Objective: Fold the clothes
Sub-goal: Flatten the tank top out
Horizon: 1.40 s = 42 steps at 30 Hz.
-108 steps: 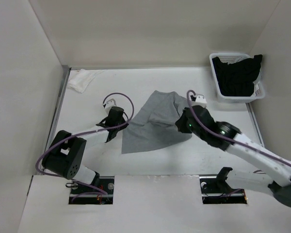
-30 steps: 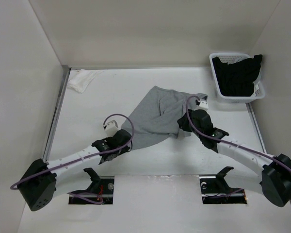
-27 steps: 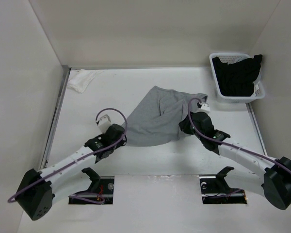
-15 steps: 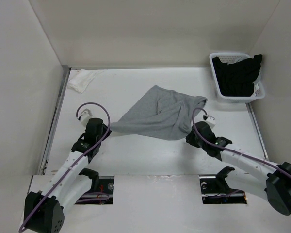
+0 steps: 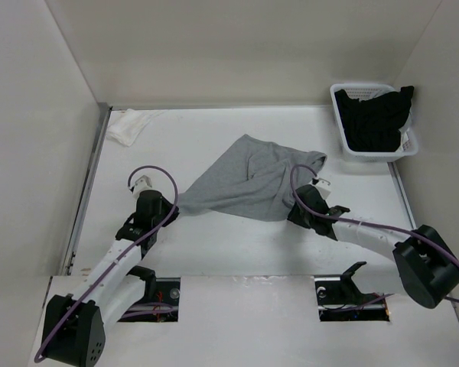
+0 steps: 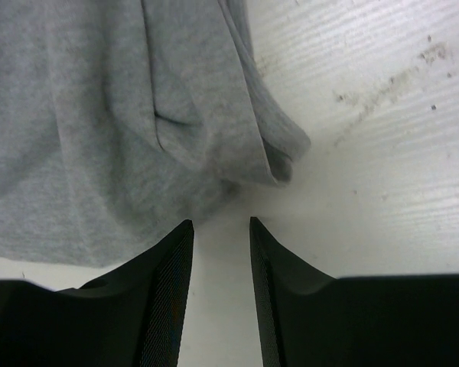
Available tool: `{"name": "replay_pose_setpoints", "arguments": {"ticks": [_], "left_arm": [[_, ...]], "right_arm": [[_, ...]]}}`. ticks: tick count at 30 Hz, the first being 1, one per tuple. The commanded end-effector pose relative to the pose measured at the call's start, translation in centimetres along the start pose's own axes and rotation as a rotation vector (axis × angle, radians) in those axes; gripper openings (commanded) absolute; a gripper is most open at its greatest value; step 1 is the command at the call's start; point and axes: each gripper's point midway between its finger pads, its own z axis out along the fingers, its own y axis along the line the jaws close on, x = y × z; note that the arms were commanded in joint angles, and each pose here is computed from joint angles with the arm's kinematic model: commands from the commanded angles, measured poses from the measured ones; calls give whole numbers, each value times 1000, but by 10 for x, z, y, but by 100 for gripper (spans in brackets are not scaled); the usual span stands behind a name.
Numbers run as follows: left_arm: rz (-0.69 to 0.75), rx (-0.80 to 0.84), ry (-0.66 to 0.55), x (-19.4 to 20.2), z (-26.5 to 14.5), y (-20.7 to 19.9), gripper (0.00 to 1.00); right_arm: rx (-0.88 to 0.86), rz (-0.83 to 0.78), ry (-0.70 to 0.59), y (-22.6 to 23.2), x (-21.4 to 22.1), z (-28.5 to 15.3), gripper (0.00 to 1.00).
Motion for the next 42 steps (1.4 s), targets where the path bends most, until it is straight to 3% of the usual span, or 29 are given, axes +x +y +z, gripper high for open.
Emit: {"name": "replay_pose_setpoints", "arguments": {"ticks": [1, 10, 16, 34, 39, 42], "left_arm": [[13, 67, -26, -7, 0, -16, 3], [2, 68, -40, -12, -3, -15, 3], [-92, -10, -126, -40, -8, 3, 3], [-222, 30, -142, -66, -4, -17, 3], [-225, 41, -145, -66, -2, -19, 3], [-220, 50, -142, -65, -2, -23, 3]], "right_arm": [[-16, 24, -65, 15, -22, 7, 40], [58, 2, -61, 10, -27, 7, 37], [81, -8, -51, 9, -23, 7, 38], [57, -50, -34, 19, -17, 11, 36], [74, -67, -22, 19, -16, 13, 32], [77, -65, -20, 19, -17, 14, 20]]}}
